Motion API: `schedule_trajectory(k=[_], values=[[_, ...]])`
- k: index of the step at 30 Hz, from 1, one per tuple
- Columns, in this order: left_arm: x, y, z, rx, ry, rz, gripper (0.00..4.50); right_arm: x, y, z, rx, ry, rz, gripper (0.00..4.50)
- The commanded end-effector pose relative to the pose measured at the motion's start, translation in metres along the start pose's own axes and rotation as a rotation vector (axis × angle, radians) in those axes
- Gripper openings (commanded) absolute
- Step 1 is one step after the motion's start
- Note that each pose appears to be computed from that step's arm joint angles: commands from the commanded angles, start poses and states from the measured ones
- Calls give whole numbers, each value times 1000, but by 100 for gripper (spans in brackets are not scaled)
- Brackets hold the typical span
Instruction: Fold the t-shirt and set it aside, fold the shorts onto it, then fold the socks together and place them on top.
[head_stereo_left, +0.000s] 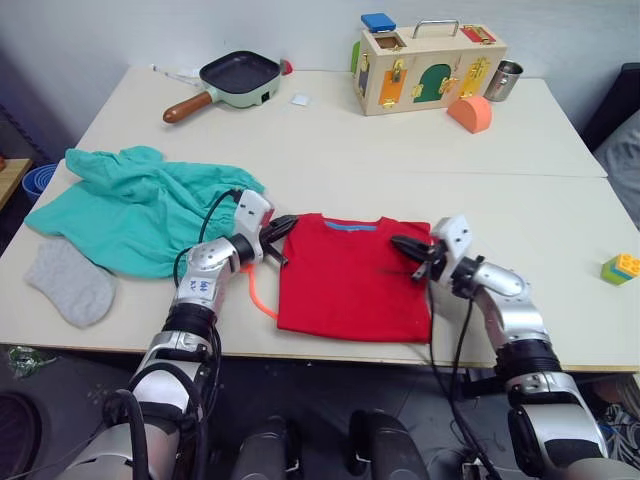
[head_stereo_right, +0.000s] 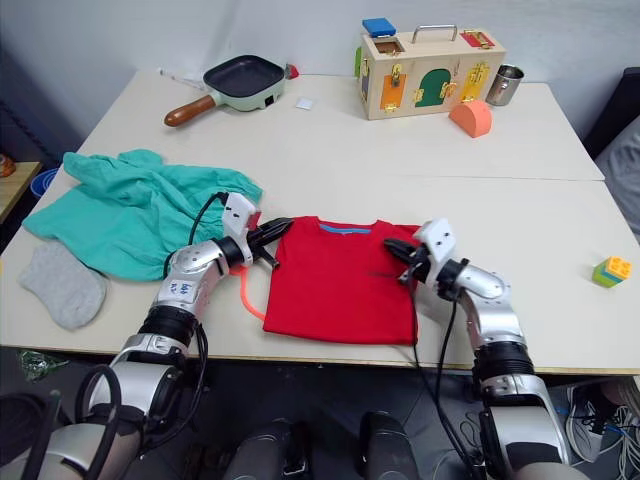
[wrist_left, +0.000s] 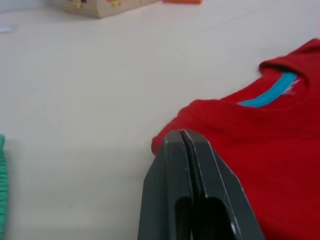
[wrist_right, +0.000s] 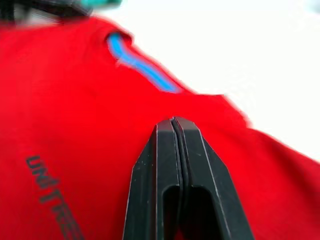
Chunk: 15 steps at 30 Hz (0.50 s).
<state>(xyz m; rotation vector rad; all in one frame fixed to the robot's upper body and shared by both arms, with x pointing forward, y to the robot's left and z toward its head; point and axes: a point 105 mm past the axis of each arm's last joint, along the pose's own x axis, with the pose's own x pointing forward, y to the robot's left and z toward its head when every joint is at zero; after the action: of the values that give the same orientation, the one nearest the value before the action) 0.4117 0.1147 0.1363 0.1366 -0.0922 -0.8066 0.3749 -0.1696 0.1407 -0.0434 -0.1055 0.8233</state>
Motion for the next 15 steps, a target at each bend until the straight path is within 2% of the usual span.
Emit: schedule_trajectory(k=[1, 2, 4, 6, 10, 13, 15], values=[[-15, -13, 41, 94, -170, -142, 0, -18, 9, 45, 166, -101, 131, 17], [-25, -20, 47, 144, -181, -211, 0, -26, 7, 49, 220, -58, 127, 35], [-46, -33, 59, 192, -199, -344, 40, -45, 0, 47, 320, 90, 95, 86], [-62, -41, 68, 171, -200, -422, 89, -64, -9, 43, 417, 236, 36, 157], [-97, -65, 67, 162, -119, -577, 218, -102, -3, 27, 541, 510, 13, 296], [-114, -77, 64, 138, -81, -618, 314, -117, 6, 13, 610, 643, 10, 401], [-124, -81, 61, 111, -54, -619, 377, -117, 13, 5, 680, 676, 13, 450]])
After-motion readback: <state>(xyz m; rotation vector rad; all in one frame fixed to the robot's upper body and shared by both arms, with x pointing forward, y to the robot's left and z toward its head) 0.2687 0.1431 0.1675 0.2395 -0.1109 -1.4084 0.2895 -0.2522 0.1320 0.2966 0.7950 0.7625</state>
